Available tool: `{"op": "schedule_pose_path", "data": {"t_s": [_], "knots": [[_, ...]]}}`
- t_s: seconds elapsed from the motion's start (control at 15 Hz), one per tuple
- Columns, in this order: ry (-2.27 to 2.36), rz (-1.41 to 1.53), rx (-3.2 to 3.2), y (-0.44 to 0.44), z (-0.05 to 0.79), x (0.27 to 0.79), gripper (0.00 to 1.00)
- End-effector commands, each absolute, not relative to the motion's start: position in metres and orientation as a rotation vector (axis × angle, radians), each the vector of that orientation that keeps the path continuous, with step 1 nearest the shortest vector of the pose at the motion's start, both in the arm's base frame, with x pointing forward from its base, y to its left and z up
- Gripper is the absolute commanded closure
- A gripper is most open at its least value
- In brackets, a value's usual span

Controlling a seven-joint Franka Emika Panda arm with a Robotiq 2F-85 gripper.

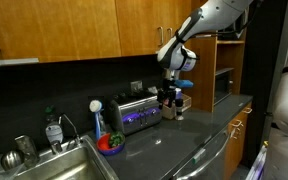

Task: Turn the knob on the right side of the toaster in a clockwise direction

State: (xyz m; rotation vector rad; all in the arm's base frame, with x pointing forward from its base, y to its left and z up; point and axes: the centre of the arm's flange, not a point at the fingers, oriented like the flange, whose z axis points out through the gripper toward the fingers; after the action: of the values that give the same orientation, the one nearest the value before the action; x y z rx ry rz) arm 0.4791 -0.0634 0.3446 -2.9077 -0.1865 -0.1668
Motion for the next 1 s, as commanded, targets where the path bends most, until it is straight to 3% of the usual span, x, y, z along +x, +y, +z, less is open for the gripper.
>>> {"op": "schedule_pose_path", "data": {"t_s": [0.0, 0.93], "knots": [[-0.162, -0.222, -2.911, -0.074, 0.355, 0.493, 0.00], [-0.150, -0.167, -2.947, -0.088, 0.336, 0.524, 0.00]]}}
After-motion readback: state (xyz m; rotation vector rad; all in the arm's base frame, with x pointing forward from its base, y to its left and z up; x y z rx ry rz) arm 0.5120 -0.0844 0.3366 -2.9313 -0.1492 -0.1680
